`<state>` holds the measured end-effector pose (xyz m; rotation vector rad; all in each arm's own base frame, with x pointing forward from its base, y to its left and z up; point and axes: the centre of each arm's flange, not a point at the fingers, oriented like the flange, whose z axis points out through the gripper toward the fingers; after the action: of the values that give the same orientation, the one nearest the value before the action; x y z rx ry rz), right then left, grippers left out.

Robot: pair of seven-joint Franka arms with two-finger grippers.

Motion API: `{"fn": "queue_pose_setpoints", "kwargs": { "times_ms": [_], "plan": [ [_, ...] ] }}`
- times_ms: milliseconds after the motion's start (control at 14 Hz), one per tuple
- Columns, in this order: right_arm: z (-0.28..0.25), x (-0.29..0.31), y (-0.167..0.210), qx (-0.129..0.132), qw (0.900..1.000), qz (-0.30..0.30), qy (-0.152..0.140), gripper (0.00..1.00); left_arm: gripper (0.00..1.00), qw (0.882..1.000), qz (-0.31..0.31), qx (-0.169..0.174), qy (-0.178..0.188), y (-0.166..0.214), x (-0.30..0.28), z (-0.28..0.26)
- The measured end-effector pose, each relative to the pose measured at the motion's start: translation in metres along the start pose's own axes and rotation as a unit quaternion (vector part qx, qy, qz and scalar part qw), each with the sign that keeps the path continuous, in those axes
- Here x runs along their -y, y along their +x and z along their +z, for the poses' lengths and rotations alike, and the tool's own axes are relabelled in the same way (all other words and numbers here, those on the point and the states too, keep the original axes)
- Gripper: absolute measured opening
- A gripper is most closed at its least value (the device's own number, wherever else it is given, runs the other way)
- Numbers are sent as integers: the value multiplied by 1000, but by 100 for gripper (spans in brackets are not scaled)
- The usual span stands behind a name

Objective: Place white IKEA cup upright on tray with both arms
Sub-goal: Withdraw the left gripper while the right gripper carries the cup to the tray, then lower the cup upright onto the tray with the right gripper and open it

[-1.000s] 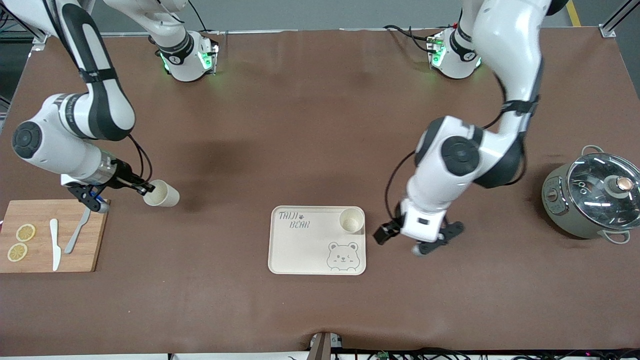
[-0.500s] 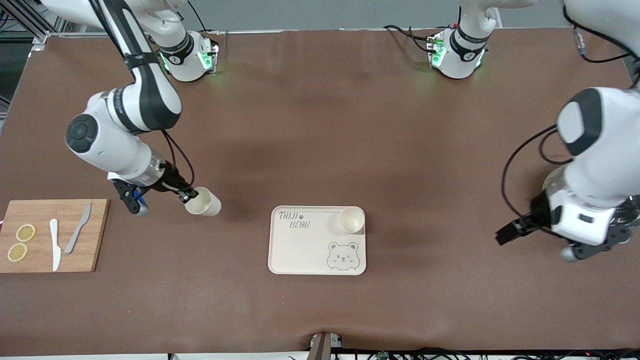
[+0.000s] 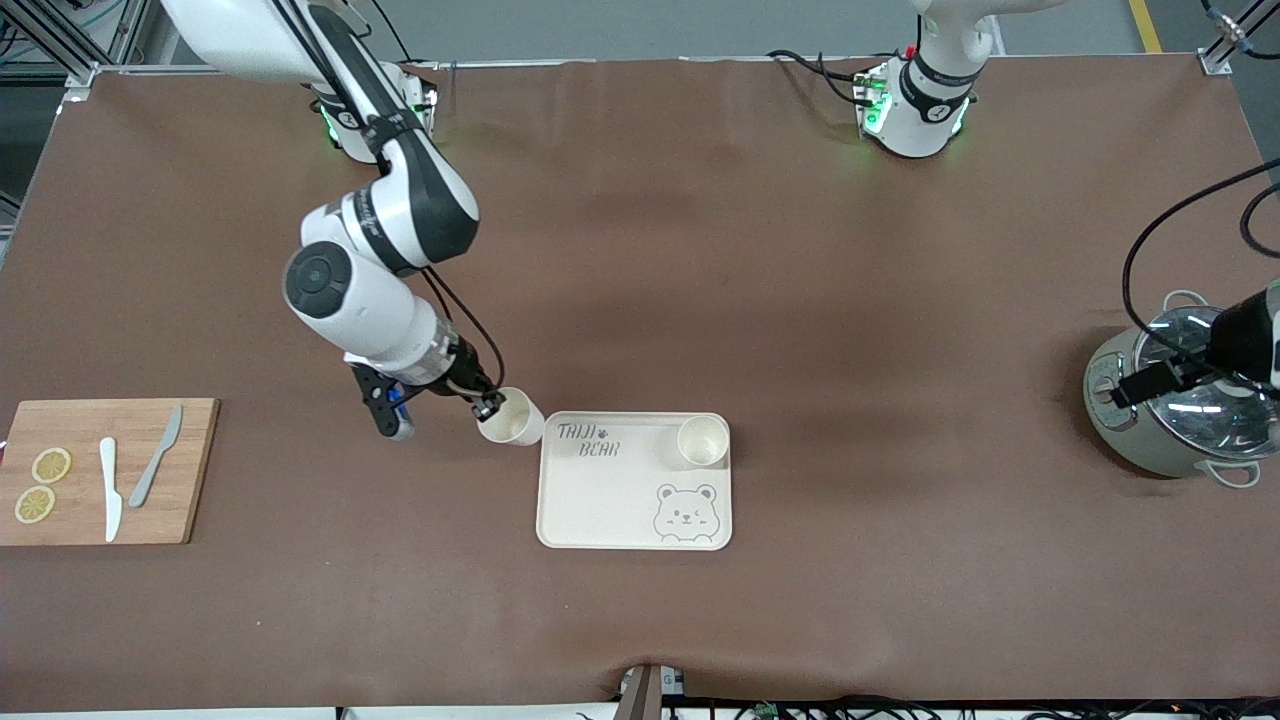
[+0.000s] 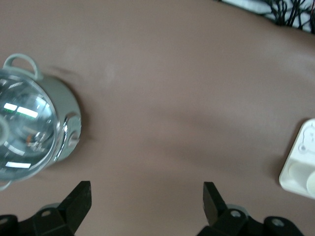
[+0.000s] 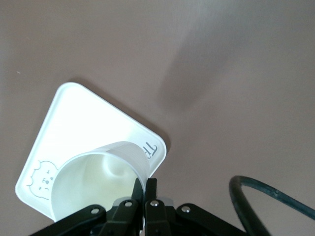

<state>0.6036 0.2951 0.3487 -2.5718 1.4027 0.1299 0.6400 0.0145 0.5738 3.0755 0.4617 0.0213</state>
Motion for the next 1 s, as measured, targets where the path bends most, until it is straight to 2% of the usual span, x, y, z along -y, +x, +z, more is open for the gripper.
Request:
{"fn": "queue_pose_setpoints", "kwargs": {
  "times_ms": [143,286,500,786,1000],
  "plan": [
    [24,6,-7,-1,1000,5,1,3,100,1000,5,22,7,-20,0,-18],
    [43,16,-13,-1,1000,21,5,3,100,1000,10,28,10,-38,-2,-33],
    [64,30,-27,-1,999,32,4,3,100,999,22,21,11,-77,-6,-52],
    [81,31,-29,-21,999,38,-7,3,100,998,55,-6,15,-139,-27,-68],
    [87,32,-35,-29,999,30,-5,3,100,996,88,-13,17,-156,-26,-68]
  ]
}}
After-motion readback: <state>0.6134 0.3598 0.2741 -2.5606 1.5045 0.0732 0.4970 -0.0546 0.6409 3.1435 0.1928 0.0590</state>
